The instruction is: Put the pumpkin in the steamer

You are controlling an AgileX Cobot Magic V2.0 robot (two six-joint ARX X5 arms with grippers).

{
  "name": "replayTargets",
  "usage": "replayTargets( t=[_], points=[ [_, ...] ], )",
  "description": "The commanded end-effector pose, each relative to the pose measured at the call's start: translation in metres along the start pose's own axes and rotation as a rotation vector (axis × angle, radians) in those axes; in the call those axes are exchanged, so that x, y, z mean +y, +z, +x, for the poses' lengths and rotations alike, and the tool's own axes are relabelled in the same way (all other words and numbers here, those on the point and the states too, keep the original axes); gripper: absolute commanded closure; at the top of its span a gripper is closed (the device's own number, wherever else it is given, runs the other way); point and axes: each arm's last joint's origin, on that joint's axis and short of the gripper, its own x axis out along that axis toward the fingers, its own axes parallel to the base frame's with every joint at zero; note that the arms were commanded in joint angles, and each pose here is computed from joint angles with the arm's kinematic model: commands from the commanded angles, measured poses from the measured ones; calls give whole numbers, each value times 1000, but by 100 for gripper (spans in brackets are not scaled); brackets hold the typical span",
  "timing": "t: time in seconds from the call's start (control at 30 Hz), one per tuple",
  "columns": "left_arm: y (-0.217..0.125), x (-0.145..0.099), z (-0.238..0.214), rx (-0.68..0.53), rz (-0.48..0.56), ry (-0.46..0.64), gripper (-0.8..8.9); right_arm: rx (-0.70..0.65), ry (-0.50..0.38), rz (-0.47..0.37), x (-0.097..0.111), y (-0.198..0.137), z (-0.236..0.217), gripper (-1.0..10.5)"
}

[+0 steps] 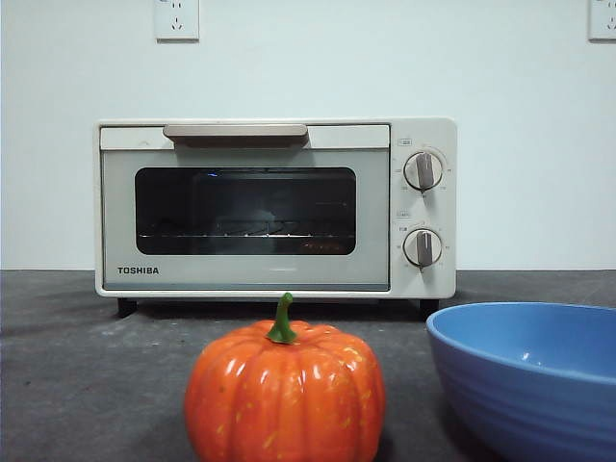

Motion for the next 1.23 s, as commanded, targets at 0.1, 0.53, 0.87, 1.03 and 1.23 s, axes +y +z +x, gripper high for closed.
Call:
replayTargets(
  t=[0.1, 0.53, 0.87, 1.03, 1.23],
  points=[
    [-1, -2, 0, 44, -204, -57, 798, 2, 63, 210, 2, 3, -1, 934],
    [104, -19, -20, 51, -283, -126, 798, -64, 164, 317, 18, 98, -37, 935],
    [190, -49, -26, 192, -221, -408, 798, 64, 407, 242, 33, 175, -47, 935],
    [217, -61, -32, 265, -131, -571, 798, 102, 533, 135, 44, 203, -53, 935],
    [230, -69, -39, 362, -15, -736, 798, 204, 658, 7, 54, 219, -56, 935]
  ],
)
